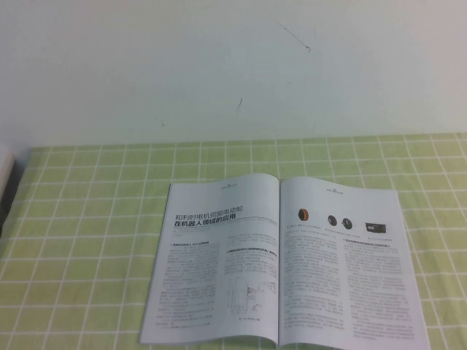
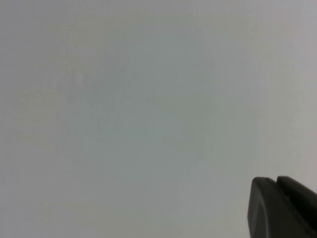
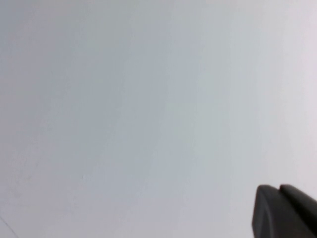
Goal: Close book
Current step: 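Close the open booklet and leave it lying on the table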
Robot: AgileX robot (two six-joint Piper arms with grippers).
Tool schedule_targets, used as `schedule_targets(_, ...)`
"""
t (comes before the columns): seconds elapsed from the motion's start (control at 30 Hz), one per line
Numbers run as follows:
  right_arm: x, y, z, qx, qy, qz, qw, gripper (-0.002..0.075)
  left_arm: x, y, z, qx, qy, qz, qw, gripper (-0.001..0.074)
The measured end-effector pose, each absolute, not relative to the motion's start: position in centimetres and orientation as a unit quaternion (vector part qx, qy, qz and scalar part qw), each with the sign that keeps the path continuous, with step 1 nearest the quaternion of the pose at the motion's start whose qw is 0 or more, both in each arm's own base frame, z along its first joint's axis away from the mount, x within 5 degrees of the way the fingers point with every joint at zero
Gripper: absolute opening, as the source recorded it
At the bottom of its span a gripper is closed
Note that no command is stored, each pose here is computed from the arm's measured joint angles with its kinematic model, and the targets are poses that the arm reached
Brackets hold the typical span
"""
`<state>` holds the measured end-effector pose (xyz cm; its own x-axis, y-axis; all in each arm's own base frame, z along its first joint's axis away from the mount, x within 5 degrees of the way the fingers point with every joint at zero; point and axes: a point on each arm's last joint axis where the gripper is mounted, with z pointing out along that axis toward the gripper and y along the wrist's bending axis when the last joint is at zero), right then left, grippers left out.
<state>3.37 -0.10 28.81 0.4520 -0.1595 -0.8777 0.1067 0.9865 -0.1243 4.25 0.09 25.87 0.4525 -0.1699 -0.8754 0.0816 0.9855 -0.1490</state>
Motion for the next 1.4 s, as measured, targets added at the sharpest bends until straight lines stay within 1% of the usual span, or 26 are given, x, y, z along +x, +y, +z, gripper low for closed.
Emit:
schedule_targets(0.1, 2.8, -0.1, 31.2, -0.024, 0.547, -0.078, 0.833, -0.0003, 3.8, -0.1, 27.8, -0.069, 0.584, -0.118, 0.800, -0.0003)
schedule_targets(0.13, 2.9, -0.2, 31.9, -0.022, 0.567, -0.074, 0.820, -0.0003, 3.6, -0.2, 28.2, -0.073, 0.594, -0.127, 0.791, -0.0003)
schedule_targets(0.27, 5.0, -0.2, 33.2, -0.007, 0.692, -0.036, 0.721, -0.0003, 3.6, -0.5, 30.2, -0.084, 0.647, -0.150, 0.743, -0.0004)
schedule_targets(0.3, 5.4, -0.1, 33.5, -0.006, 0.710, -0.030, 0.704, -0.0003, 3.9, -0.5, 30.3, -0.087, 0.660, -0.153, 0.730, -0.0003)
schedule_targets(0.37, 7.2, 0.1, 33.4, -0.015, 0.776, -0.012, 0.630, -0.0003, 4.5, -0.7, 30.4, -0.090, 0.690, -0.156, 0.702, -0.0003)
schedule_targets(0.47, 9.7, 0.6, 32.6, -0.048, 0.830, 0.009, 0.555, -0.0003, 5.8, -0.8, 29.8, -0.085, 0.737, -0.146, 0.655, -0.0003)
schedule_targets(0.53, 11.5, 0.9, 31.8, -0.071, 0.853, 0.029, 0.516, -0.0003, 6.8, -1.0, 29.3, -0.078, 0.765, -0.140, 0.624, -0.0003)
schedule_targets(0.6, 13.1, 1.3, 30.9, -0.099, 0.866, 0.047, 0.488, -0.0003, 7.9, -1.3, 28.9, -0.081, 0.781, -0.152, 0.600, -0.0003)
schedule_targets(0.73, 16.6, 2.4, 28.8, -0.138, 0.880, 0.112, 0.441, -0.0003, 10.0, -1.8, 28.7, -0.093, 0.789, -0.188, 0.577, -0.0003)
schedule_targets(0.87, 20.1, 3.4, 26.4, -0.163, 0.877, 0.178, 0.416, -0.0003, 11.7, -2.2, 28.9, -0.064, 0.806, -0.189, 0.557, -0.0003)
schedule_targets(1.0, 22.5, 4.3, 24.2, -0.205, 0.866, 0.198, 0.410, -0.0003, 14.4, -2.7, 29.3, -0.015, 0.833, -0.176, 0.524, -0.0003)
schedule_targets(1.1, 23.8, 5.4, 22.3, -0.234, 0.863, 0.206, 0.398, -0.0003, 16.6, -3.1, 29.7, 0.001, 0.852, -0.180, 0.492, -0.0004)
schedule_targets(1.23, 25.2, 7.7, 19.6, -0.301, 0.853, 0.209, 0.371, -0.0003, 19.8, -3.5, 29.7, 0.010, 0.876, -0.190, 0.443, -0.0004)
schedule_targets(1.33, 26.6, 9.3, 17.8, -0.332, 0.849, 0.219, 0.348, -0.0003, 22.0, -4.2, 28.1, 0.010, 0.895, -0.203, 0.398, -0.0003)
schedule_targets(1.4, 27.7, 10.1, 16.7, -0.340, 0.850, 0.224, 0.334, -0.0003, 23.2, -4.9, 26.6, 0.026, 0.906, -0.207, 0.368, -0.0004)
